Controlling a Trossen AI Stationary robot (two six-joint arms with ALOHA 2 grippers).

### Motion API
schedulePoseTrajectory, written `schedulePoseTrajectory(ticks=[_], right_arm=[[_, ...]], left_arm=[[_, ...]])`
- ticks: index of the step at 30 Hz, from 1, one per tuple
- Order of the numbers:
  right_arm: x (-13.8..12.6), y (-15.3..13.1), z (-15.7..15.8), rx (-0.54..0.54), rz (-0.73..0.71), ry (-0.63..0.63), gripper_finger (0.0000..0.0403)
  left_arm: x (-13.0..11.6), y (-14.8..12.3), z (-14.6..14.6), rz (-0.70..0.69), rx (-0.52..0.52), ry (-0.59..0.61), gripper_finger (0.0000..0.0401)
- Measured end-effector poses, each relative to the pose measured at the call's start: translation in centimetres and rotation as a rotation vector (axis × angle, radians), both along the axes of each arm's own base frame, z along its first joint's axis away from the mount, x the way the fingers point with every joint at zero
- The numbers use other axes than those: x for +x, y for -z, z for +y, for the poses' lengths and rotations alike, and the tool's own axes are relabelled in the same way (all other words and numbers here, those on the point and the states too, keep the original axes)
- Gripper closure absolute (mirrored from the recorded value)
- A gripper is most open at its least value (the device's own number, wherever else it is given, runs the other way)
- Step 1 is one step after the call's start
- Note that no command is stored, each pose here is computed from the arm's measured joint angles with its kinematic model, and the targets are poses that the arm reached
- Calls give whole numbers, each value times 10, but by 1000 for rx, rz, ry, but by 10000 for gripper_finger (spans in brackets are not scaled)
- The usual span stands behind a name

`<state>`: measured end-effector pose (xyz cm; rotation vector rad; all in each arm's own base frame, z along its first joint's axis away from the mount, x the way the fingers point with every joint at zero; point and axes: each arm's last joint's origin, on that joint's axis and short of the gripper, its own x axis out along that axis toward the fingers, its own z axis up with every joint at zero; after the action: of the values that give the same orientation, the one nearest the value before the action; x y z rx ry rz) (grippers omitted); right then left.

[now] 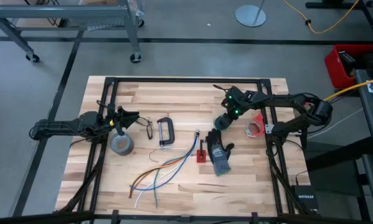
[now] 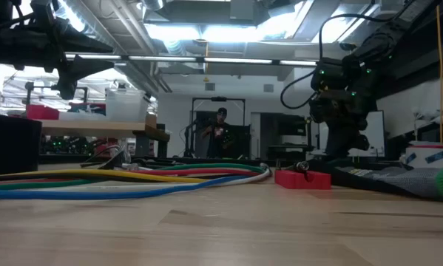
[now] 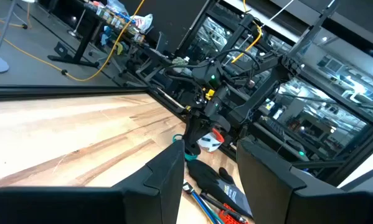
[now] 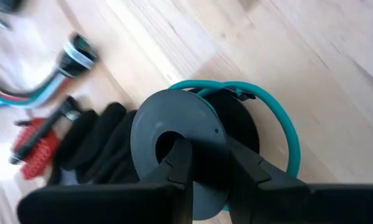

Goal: Coil cords
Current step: Uncoil the green wire from the spool

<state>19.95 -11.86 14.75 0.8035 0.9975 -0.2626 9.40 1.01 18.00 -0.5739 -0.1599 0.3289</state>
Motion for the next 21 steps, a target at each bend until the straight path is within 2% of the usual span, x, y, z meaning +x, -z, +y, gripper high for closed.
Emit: schedulePoseTrajectory(ticks=[4, 10, 16, 21], right_arm=[[6, -7, -3, -3, -63, -10, 344], [26, -38, -16, -75, -180, -16, 344], [50, -80, -29, -166, -436, -62, 345], [65, -111, -33, -236, -657, -81, 345]], left_arm=[[0, 0, 0, 0, 0, 0, 262], [0, 0, 0, -1, -2, 0, 262], [0, 0, 0, -35, -96, 18, 262], [4, -2, 0, -58, -104, 0, 262]])
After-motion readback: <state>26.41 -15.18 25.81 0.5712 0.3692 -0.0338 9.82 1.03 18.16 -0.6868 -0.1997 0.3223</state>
